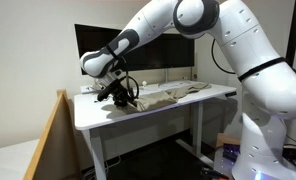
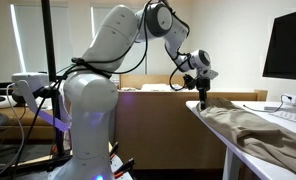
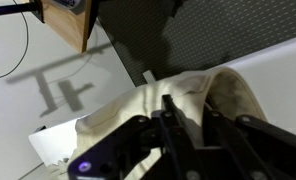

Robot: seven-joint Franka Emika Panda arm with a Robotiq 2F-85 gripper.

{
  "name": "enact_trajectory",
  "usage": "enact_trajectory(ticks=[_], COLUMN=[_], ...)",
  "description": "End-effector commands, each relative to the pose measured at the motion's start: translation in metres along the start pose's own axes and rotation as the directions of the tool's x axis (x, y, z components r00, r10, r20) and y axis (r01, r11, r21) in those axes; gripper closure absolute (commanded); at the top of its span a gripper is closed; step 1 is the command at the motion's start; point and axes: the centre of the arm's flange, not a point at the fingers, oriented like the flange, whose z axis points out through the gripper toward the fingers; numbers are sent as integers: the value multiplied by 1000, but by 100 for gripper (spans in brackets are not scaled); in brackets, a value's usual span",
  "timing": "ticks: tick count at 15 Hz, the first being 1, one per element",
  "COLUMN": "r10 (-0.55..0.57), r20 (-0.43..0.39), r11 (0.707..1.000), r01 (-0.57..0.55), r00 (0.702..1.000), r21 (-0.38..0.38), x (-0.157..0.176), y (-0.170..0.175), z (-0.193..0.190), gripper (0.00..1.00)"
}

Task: Remove the trousers from the table and put them on the headrest of the couch

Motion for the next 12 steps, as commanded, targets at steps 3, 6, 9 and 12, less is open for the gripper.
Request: enact_trajectory(ticks=[3,6,9,12], r10=[47,74,92,111], r20=[7,2,-4,-25], r11=[999,997,992,981], r01=[-46,-74,-91,-106], r00=[999,997,996,993], r21=[-17,29,81,161], x=[3,0,-6,-24], y=[10,18,26,42], z=[-11,-28,-50,-85], gripper=[92,92,92,92])
